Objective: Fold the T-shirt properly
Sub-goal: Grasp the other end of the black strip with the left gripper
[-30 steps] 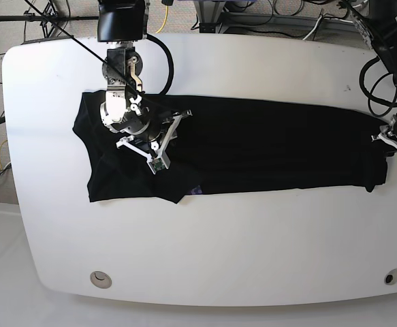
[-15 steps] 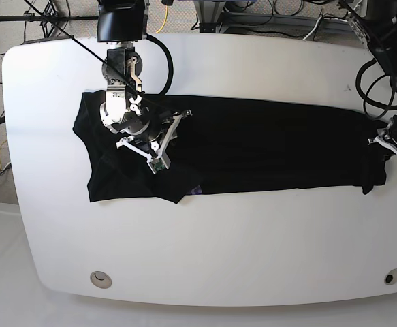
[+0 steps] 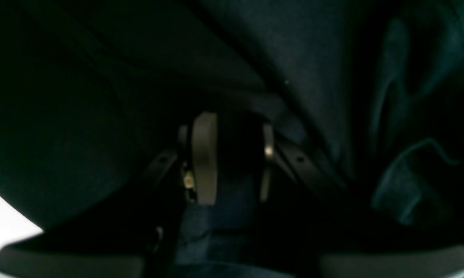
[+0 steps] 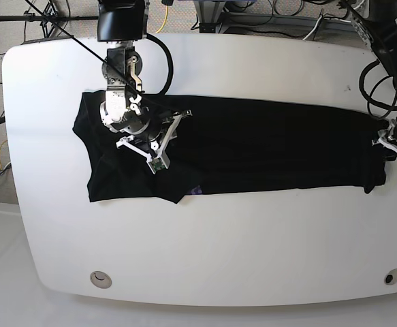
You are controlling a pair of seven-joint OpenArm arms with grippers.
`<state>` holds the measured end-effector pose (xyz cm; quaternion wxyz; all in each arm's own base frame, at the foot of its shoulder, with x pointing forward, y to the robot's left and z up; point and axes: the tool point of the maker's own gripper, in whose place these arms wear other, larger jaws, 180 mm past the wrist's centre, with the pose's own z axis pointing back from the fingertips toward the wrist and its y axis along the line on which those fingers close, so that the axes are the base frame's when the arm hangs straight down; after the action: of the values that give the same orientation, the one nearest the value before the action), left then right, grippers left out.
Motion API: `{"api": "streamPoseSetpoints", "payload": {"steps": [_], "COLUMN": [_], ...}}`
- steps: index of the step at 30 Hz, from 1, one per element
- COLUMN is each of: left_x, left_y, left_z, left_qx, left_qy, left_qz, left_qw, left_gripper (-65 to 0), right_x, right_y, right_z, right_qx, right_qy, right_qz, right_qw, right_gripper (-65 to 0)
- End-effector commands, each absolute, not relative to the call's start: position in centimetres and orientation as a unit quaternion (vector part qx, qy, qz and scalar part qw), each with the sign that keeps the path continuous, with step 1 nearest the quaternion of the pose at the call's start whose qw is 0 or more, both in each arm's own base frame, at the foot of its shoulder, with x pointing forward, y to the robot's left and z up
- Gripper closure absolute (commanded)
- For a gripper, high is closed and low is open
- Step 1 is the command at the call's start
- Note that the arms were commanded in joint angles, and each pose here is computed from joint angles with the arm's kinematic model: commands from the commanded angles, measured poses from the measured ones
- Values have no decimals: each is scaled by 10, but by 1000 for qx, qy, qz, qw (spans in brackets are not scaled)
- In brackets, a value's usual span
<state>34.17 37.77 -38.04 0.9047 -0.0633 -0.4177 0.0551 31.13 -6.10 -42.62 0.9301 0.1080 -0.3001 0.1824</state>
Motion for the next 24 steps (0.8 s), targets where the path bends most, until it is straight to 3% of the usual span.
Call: {"api": "streamPoseSetpoints", "payload": {"steps": [1,6,24], "left_x": [356,361,374], "left_y": [382,384,404], "left_z": [-357,-335,-298], "left_qx": [-54,-29,17], "left_qy": [-448,-464,-491], "left_qz": [40,15,8], "left_qw": [891,885,871], "left_gripper": [-258,-288,-304], "right_x": [307,304,304], "right_y": [-65,-66,-65], "right_z": [-431,-433,-433], "right_qx": [97,96,98], "right_qy": [-280,-275,-276], "right_qz": [186,186,184], "right_qw": [937,938,938], "right_gripper": [-154,-153,-149]}}
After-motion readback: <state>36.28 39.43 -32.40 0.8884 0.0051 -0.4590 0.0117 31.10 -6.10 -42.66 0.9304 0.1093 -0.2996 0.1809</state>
